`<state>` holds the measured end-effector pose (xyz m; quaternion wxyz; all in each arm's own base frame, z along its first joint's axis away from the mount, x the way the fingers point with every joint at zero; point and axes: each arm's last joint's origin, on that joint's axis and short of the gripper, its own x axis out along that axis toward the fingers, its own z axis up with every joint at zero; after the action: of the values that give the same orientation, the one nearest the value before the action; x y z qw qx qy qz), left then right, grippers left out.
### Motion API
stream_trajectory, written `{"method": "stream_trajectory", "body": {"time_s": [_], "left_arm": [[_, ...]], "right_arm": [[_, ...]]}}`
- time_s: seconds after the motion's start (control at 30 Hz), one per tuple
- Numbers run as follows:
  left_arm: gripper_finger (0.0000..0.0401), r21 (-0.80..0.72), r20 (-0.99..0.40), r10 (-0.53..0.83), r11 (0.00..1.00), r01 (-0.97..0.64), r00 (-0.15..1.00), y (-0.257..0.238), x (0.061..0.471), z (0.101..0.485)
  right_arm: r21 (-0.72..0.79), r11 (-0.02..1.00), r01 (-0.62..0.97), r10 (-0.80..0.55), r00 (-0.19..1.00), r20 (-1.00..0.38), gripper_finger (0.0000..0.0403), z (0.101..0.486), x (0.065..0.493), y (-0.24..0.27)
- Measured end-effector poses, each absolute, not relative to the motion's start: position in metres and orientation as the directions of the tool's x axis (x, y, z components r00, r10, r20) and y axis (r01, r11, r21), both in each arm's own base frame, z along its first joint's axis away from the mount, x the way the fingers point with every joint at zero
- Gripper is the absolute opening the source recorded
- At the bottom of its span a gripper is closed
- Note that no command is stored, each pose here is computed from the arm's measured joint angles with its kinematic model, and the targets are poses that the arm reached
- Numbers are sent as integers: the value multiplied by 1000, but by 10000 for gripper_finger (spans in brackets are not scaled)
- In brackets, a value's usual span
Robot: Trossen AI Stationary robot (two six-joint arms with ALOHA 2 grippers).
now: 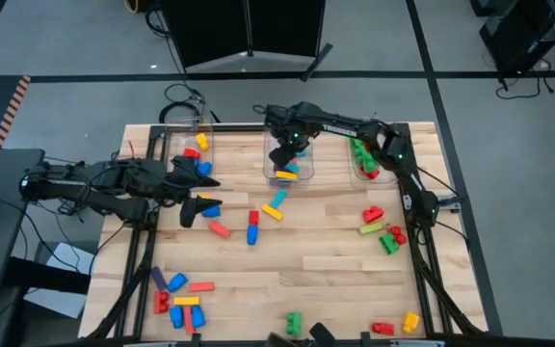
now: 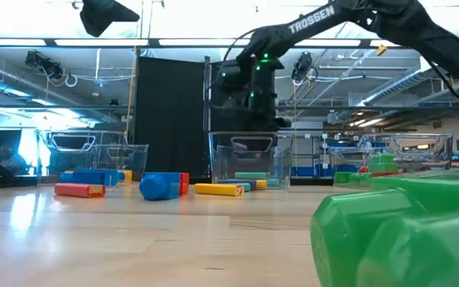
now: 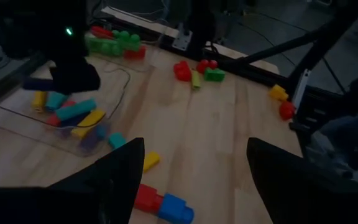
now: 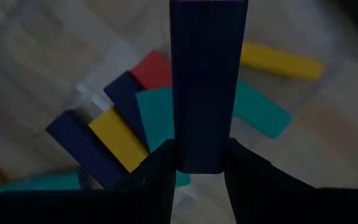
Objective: Sort blocks by size
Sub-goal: Put the purple block into the middle transparent bin, then put the yellow block into the middle transparent bin
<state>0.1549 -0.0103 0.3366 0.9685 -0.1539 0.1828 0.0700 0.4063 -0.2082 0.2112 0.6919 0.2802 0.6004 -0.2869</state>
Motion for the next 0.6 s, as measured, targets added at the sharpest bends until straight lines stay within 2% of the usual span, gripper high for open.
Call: {"method": "stream_trajectory", "body": {"time_s": [0.3, 0.6], "left_arm": [[292, -265, -372, 102, 941, -211, 922, -10, 155, 337], [292, -292, -372, 99, 931, -217, 923, -10, 155, 337]], "right_arm": [[58, 740, 671, -35, 124, -992, 138, 201, 412, -206], [66, 726, 684, -39, 138, -990, 215, 202, 412, -209]]}}
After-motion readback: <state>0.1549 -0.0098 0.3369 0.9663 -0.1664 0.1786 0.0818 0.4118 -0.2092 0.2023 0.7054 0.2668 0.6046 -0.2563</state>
